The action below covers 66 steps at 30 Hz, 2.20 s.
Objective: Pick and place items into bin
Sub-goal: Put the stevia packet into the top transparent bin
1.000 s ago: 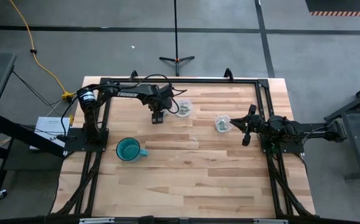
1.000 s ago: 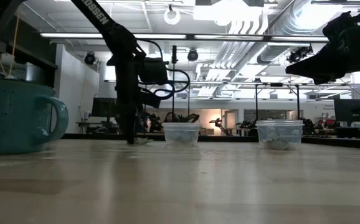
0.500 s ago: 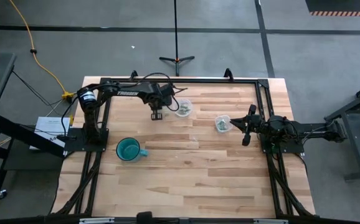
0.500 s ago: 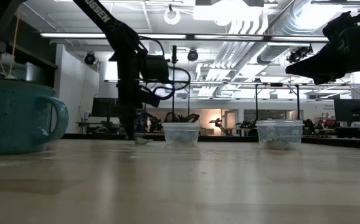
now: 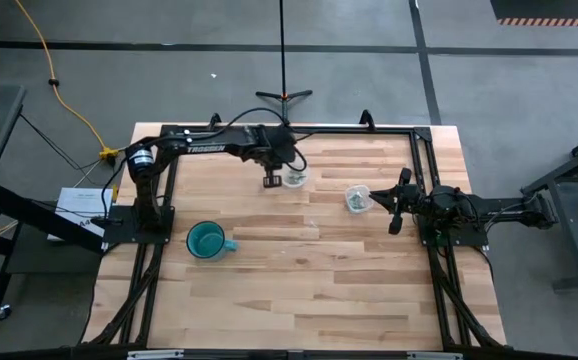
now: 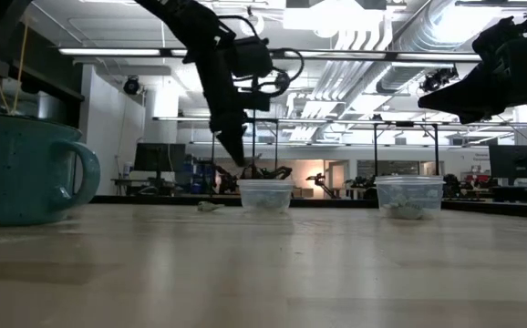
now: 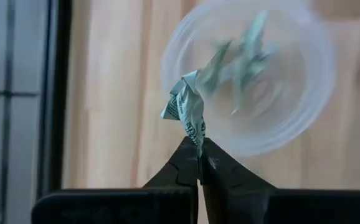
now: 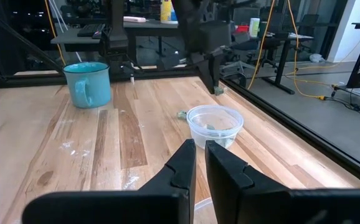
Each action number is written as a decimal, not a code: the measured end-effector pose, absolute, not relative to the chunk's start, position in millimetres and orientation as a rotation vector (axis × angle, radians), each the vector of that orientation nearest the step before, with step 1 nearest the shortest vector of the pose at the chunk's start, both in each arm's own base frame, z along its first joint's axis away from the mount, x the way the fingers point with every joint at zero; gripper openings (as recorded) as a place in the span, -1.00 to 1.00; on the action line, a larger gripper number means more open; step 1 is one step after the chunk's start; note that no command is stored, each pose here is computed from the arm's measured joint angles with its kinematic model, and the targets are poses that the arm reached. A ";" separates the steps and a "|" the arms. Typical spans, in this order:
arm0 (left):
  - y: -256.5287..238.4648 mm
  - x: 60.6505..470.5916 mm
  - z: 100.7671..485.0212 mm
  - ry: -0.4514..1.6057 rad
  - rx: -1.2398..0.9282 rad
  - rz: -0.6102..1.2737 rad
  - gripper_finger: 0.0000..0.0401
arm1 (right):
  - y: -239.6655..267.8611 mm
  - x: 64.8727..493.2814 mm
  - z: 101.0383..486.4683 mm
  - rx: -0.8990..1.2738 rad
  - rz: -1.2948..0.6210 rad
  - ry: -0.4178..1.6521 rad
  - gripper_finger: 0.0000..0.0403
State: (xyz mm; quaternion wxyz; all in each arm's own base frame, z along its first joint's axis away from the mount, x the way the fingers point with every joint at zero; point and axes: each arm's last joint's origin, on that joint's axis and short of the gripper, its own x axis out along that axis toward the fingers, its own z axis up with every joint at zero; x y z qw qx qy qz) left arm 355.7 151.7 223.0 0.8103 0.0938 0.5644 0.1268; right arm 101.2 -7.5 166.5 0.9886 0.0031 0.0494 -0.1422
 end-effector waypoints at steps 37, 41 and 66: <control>145.3 331.7 157.5 1.360 -0.121 0.349 0.39 | -7.5 101.2 166.5 0.010 -0.286 0.098 -0.86; 146.3 331.3 150.7 1.377 -0.097 0.331 0.28 | -7.5 101.2 166.4 0.010 -0.286 0.098 -0.86; 150.4 372.5 230.1 1.114 0.039 0.177 -0.90 | -7.6 101.2 166.3 0.005 -0.290 0.100 -0.86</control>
